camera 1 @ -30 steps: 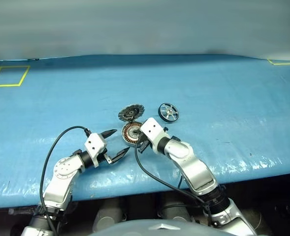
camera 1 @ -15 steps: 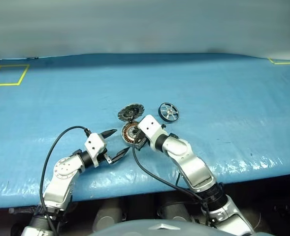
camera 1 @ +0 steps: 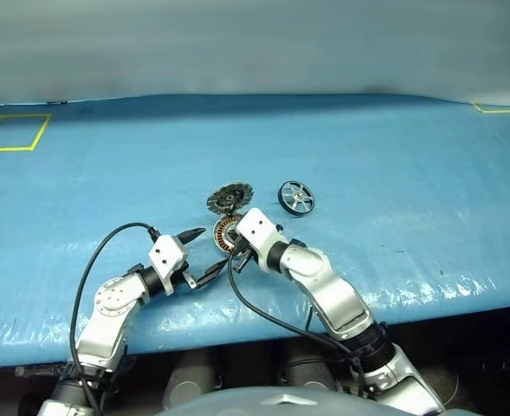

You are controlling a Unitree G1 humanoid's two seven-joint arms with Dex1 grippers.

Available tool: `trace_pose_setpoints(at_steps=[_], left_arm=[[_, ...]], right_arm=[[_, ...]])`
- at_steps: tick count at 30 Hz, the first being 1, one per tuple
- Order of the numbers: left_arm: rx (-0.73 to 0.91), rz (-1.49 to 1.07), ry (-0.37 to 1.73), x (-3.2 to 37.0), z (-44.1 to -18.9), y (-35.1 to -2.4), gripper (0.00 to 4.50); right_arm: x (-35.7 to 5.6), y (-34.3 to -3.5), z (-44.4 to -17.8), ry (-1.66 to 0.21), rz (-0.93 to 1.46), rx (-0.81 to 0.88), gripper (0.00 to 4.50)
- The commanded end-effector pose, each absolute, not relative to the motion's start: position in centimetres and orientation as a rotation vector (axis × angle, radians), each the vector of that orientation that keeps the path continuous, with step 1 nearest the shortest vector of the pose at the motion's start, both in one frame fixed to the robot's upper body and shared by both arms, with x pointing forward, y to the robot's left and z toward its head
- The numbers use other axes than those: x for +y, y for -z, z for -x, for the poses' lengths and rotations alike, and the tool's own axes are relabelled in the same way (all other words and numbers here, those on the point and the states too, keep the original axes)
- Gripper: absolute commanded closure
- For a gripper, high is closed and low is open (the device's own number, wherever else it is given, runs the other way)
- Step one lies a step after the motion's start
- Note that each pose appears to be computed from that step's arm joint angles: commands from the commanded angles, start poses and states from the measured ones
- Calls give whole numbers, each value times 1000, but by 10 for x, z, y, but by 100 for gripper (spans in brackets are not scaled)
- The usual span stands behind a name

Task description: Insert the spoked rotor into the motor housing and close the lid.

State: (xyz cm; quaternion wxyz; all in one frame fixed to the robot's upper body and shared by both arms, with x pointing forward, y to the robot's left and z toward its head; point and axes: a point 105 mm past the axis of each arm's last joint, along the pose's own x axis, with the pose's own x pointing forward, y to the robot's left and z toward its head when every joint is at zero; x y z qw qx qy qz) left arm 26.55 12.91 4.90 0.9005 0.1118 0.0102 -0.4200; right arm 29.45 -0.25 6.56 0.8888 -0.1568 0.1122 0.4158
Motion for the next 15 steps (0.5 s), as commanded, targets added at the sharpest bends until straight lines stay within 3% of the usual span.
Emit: trace_pose_setpoints(at_steps=[1, 15], left_arm=[[-14, -248, 861, 129, -266, -55, 0], [-23, -256, 852, 130, -267, -57, 0]], right_arm=[[-2, -59, -296, -864, 319, 261, 448], [-14, -60, -308, -790, 251, 283, 448]])
